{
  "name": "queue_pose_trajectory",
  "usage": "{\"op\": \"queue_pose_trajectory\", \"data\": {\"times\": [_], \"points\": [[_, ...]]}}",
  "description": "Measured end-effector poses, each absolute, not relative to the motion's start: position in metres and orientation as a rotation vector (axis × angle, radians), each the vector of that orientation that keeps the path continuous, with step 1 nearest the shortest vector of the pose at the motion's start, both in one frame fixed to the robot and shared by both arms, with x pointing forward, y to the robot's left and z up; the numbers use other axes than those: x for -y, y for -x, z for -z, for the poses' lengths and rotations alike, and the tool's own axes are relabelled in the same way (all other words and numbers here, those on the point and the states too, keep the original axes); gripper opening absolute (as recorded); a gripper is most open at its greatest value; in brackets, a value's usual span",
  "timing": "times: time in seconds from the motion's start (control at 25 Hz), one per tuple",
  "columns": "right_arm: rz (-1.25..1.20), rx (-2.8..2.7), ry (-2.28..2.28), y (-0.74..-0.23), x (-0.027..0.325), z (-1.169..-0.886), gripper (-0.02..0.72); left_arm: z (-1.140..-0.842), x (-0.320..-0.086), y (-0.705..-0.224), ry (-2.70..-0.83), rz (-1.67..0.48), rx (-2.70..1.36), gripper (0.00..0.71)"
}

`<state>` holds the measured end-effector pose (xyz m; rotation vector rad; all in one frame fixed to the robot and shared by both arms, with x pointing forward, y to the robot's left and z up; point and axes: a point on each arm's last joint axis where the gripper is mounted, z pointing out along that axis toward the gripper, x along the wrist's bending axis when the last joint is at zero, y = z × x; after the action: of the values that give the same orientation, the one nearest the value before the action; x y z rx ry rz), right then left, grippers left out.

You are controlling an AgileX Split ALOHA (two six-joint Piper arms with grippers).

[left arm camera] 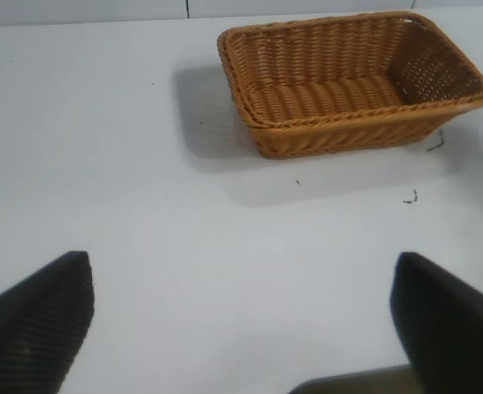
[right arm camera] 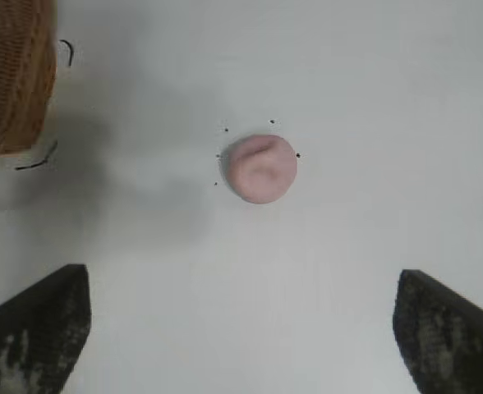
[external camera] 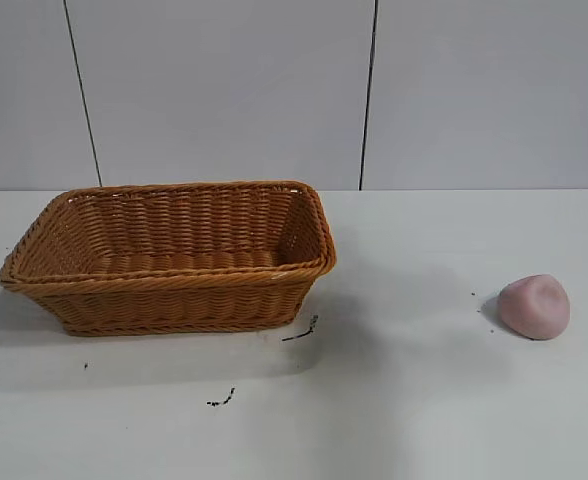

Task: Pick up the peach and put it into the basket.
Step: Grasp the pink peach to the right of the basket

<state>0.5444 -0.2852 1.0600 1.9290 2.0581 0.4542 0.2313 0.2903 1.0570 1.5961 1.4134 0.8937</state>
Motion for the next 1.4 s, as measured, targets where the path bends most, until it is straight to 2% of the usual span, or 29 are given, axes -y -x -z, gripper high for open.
{"op": "queue_pose_trajectory", "data": {"times": [0.24,0.4,0.6,0.92,0.96,1.0,1.08,1.24,1.32,1.4], "points": [[-0.279,-2.165,-2.033,-0.591,0.284,-0.985,0.696,-1.057,-0.290,-0.231,-1.596,-0.894,-1.413,0.694],[-0.236,-2.186,-2.051,-0.605,0.283,-0.947,0.696,-1.057,-0.290,-0.231,-1.596,-0.894,-1.413,0.694],[-0.254,-2.173,-2.042,-0.618,0.283,-0.919,0.696,-1.057,-0.290,-0.231,-1.596,-0.894,-1.413,0.694],[-0.258,-2.168,-2.040,-0.625,0.283,-0.893,0.695,-1.057,-0.290,-0.231,-1.596,-0.894,-1.413,0.694],[-0.256,-2.169,-2.041,-0.625,0.283,-0.892,0.677,-1.057,-0.290,-0.231,-1.596,-0.894,-1.413,0.694],[-0.256,-2.169,-2.041,-0.625,0.283,-0.892,0.635,-1.057,-0.290,-0.231,-1.596,-0.894,-1.413,0.694],[-0.256,-2.169,-2.039,-0.625,0.283,-0.892,0.499,-1.057,-0.290,-0.231,-1.596,-0.894,-1.413,0.694],[-0.246,-2.175,-2.038,-0.625,0.283,-0.893,0.087,-1.057,-0.290,-0.231,-1.596,-0.894,-1.413,0.694],[-0.243,-2.178,-2.018,-0.625,0.284,-0.897,-0.006,-1.057,-0.290,-0.231,-1.596,-0.894,-1.413,0.694],[-0.239,-2.179,-2.010,-0.625,0.284,-0.904,-0.011,-1.057,-0.290,-0.231,-1.596,-0.894,-1.413,0.694]]}}
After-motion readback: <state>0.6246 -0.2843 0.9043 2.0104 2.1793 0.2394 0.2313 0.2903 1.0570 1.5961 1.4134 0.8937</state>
